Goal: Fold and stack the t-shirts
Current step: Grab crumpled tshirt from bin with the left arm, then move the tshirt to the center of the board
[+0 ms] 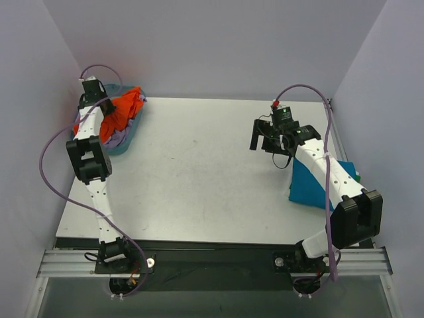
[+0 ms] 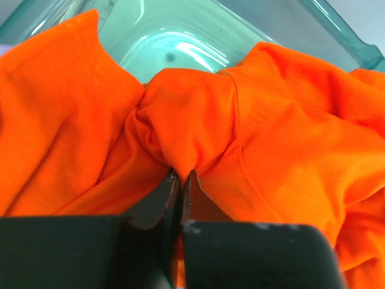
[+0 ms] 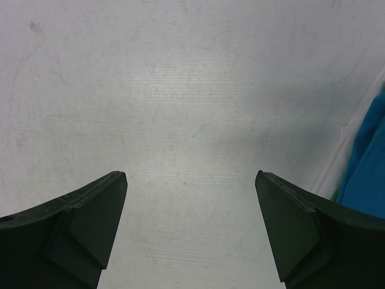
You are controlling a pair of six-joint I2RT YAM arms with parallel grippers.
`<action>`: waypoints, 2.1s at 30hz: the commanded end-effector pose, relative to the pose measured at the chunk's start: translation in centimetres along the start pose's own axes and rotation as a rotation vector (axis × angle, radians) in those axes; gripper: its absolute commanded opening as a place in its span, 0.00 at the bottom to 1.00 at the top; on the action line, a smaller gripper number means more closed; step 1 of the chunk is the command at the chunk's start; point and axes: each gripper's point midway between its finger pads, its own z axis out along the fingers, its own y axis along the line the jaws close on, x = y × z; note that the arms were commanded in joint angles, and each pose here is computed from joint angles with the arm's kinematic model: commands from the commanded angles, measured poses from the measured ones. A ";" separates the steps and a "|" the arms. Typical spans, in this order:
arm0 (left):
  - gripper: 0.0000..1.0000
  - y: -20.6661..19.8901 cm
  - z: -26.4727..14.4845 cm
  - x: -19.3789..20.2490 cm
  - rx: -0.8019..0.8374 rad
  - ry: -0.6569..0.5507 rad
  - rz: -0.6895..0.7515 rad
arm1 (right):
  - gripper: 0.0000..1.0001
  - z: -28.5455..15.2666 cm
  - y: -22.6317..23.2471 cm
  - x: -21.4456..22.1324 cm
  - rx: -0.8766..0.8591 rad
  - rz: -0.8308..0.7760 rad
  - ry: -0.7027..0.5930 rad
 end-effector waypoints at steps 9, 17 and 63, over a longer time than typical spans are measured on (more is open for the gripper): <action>0.00 -3.6 -12.2 -9.6 0.105 -0.227 0.023 | 0.92 -1.8 0.1 -1.5 -0.001 -0.034 -0.049; 0.00 -5.8 -23.0 -10.6 0.229 -0.328 0.014 | 0.92 -2.2 -0.1 -1.2 -0.009 -0.046 -0.064; 0.68 -14.0 -37.2 25.0 0.674 0.401 0.227 | 0.88 1.6 0.2 9.2 -0.127 0.024 0.153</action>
